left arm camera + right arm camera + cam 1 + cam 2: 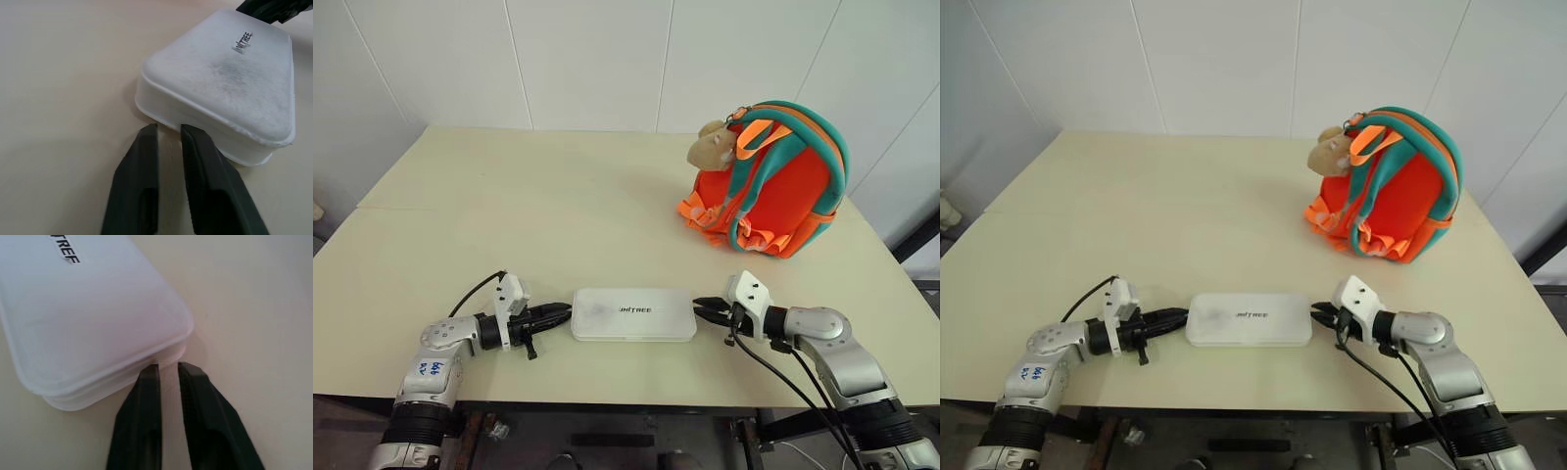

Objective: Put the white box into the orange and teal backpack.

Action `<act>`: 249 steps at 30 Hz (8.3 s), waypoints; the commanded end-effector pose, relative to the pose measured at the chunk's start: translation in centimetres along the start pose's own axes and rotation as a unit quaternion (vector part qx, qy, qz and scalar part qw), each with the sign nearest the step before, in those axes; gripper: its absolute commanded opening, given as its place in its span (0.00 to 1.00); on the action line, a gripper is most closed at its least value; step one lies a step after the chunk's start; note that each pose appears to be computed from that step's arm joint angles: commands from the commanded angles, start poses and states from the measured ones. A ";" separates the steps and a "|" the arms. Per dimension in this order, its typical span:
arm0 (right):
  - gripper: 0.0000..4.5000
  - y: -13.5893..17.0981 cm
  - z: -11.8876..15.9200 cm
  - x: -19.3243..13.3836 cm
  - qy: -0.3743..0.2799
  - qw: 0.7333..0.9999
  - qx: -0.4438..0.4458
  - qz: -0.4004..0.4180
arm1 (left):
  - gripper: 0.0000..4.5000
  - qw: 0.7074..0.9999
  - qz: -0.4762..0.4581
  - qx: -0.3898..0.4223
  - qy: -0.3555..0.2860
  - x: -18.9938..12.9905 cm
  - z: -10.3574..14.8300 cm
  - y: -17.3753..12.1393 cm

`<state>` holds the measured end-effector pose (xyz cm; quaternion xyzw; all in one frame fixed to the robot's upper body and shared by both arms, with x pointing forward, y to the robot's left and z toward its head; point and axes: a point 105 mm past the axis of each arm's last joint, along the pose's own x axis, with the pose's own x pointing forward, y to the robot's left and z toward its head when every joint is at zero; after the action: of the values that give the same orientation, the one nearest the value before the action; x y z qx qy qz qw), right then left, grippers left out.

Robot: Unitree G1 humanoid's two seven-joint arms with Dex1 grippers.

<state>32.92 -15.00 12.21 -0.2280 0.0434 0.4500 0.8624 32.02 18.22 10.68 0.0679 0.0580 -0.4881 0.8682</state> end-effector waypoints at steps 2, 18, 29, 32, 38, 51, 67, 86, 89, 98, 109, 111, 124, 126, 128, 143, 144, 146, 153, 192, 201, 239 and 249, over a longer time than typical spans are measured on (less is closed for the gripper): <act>0.49 -2.7 1.2 -2.1 -0.001 0.999 -0.039 -0.033 | 0.47 1.000 0.003 0.001 0.024 -1.7 1.0 0.3; 1.00 1.2 2.5 -2.8 0.060 0.989 0.088 0.100 | 0.99 0.945 -0.059 -0.313 0.072 -1.8 3.5 0.0; 1.00 3.1 2.4 0.2 0.049 0.986 0.112 0.113 | 0.99 0.920 -0.092 -0.370 0.087 1.5 3.2 -1.5; 1.00 3.2 2.5 0.6 0.043 0.987 0.108 0.113 | 0.99 0.910 -0.102 -0.391 0.096 2.4 2.8 -2.2; 1.00 3.1 2.8 1.0 0.036 0.988 0.102 0.108 | 0.99 0.875 -0.126 -0.459 0.087 3.4 3.1 -3.2; 1.00 3.4 2.7 0.9 0.032 0.990 0.096 0.100 | 0.99 0.835 -0.137 -0.523 0.097 4.6 2.8 -4.1; 1.00 -1.8 1.7 -4.3 0.032 0.995 0.084 -0.054 | 0.27 0.832 -0.175 -0.524 0.055 2.2 4.8 -4.4; 1.00 -15.4 9.9 0.5 -0.158 0.936 0.188 -0.251 | 0.27 0.886 -0.128 -0.445 -0.013 -1.1 6.3 -2.2; 1.00 -16.1 9.9 2.1 -0.159 0.938 0.171 -0.254 | 0.27 0.889 -0.129 -0.440 -0.017 -1.6 6.2 -2.7; 0.49 -14.7 13.8 4.4 -0.242 0.950 0.082 -0.180 | 0.27 0.902 -0.065 -0.423 -0.052 -3.3 6.1 -1.3; 0.01 -3.8 21.7 0.9 -0.340 0.909 0.061 0.233 | 0.27 0.916 0.030 -0.392 -0.077 -8.0 6.4 1.4; 0.01 -0.9 22.1 -0.5 -0.322 0.889 0.091 0.312 | 0.27 0.916 0.045 -0.390 -0.078 -8.8 6.3 1.7; 0.01 5.0 15.8 -4.2 -0.139 0.870 0.203 0.428 | 0.27 0.961 -0.035 -0.218 -0.164 -9.9 13.7 -2.0; 0.01 4.8 15.2 -3.7 -0.130 0.877 0.200 0.417 | 0.27 0.966 -0.049 -0.188 -0.171 -10.2 14.6 -3.1; 0.01 4.6 14.7 -3.3 -0.129 0.881 0.200 0.409 | 0.27 0.968 -0.052 -0.168 -0.177 -10.5 15.2 -3.8; 0.01 4.2 13.7 -1.3 -0.129 0.885 0.206 0.397 | 0.27 0.980 -0.093 -0.093 -0.152 -12.7 17.9 -6.8; 0.01 4.1 13.7 -1.2 -0.129 0.885 0.206 0.397 | 0.27 0.980 -0.095 -0.094 -0.150 -12.7 17.8 -6.9; 0.01 4.1 13.7 -0.9 -0.131 0.886 0.205 0.396 | 0.27 0.982 -0.094 -0.091 -0.137 -12.7 17.4 -7.1; 0.01 4.3 13.5 -0.5 -0.135 0.885 0.204 0.397 | 0.27 0.990 -0.023 -0.034 -0.138 -12.3 16.7 -4.2; 0.01 3.6 14.6 -3.9 -0.141 0.872 0.214 0.418 | 0.27 0.997 -0.054 0.046 -0.007 -10.8 14.3 -1.2; 0.01 3.9 14.8 -3.2 -0.139 0.869 0.204 0.428 | 0.27 0.986 -0.131 0.100 0.037 -4.2 14.2 -2.4; 0.00 4.7 14.4 -2.1 -0.157 0.881 0.200 0.399 | 0.99 0.978 -0.108 0.171 0.056 -0.9 16.8 0.1; 0.00 4.8 14.3 -2.1 -0.159 0.883 0.201 0.393 | 0.41 0.979 -0.099 0.177 0.004 -0.3 17.1 1.1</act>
<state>26.58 -8.06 22.91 0.0689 0.1057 0.7561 0.6422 33.40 16.42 26.55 0.1988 0.0068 -0.5765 0.7925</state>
